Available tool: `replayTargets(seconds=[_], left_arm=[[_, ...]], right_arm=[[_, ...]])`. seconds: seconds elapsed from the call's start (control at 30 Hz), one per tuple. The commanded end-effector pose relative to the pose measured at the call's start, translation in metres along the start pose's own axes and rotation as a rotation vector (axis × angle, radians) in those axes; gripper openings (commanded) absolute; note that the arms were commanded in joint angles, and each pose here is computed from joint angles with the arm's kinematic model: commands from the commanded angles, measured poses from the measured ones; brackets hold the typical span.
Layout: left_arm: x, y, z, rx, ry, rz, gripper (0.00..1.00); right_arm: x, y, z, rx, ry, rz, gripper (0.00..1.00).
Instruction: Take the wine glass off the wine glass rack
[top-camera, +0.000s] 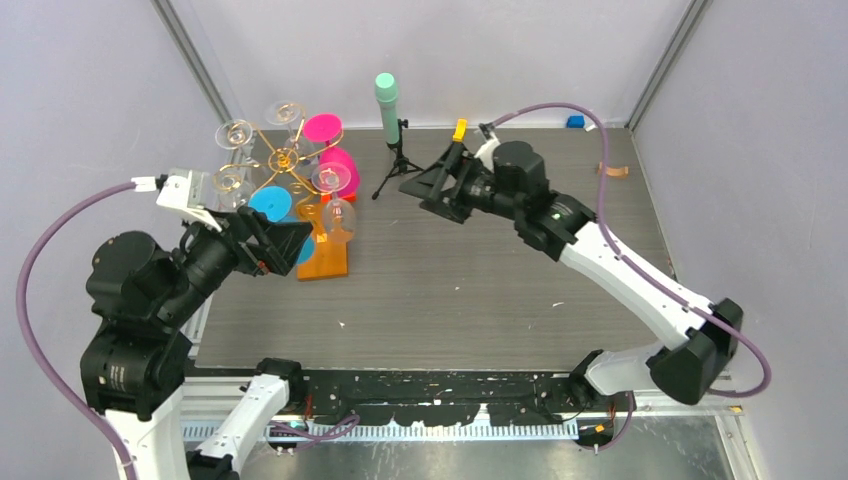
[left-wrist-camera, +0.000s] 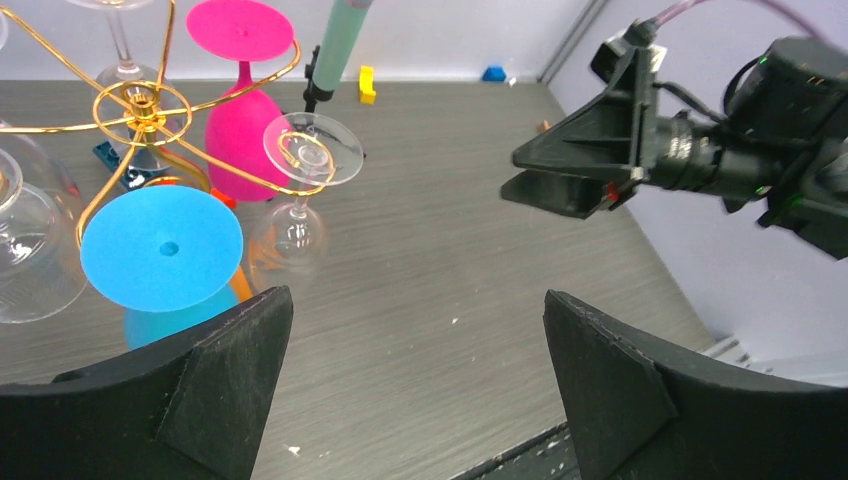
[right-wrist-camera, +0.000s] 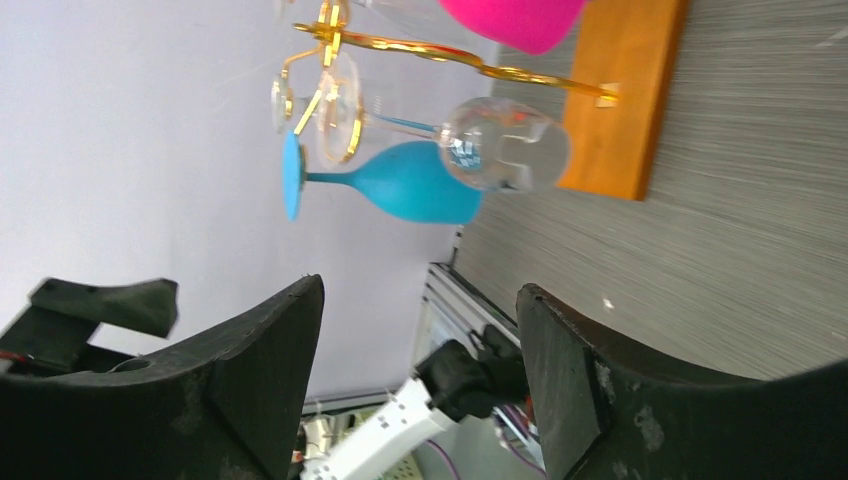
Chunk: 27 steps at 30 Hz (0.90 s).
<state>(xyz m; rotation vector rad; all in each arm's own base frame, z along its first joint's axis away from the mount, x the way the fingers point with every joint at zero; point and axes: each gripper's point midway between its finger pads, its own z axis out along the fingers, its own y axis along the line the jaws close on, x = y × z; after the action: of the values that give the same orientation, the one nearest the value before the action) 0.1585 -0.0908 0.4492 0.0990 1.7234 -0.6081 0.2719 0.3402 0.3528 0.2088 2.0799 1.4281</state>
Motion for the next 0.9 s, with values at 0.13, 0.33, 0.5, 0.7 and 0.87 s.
replayTargets(seconds=[0.13,0.33,0.5,0.7,0.87], left_arm=[[-0.020,-0.001,0.002,-0.009,-0.122,-0.103,1.00],[-0.016,-0.003,-0.006,-0.005,-0.133,-0.117,1.00],[-0.011,-0.003,-0.010,-0.010,-0.126,-0.129,1.00],[-0.008,-0.005,-0.013,-0.006,-0.122,-0.133,1.00],[-0.008,-0.005,-0.015,-0.004,-0.123,-0.136,1.00]], right_arm=[[-0.012,0.073,0.046,-0.178,-0.085,0.156,0.76],[-0.006,0.080,0.078,-0.205,-0.058,0.221,0.69],[-0.005,0.070,0.100,-0.170,-0.065,0.237,0.60],[-0.010,0.071,0.114,-0.153,-0.073,0.220,0.54],[0.000,0.066,0.123,-0.149,-0.022,0.250,0.46]])
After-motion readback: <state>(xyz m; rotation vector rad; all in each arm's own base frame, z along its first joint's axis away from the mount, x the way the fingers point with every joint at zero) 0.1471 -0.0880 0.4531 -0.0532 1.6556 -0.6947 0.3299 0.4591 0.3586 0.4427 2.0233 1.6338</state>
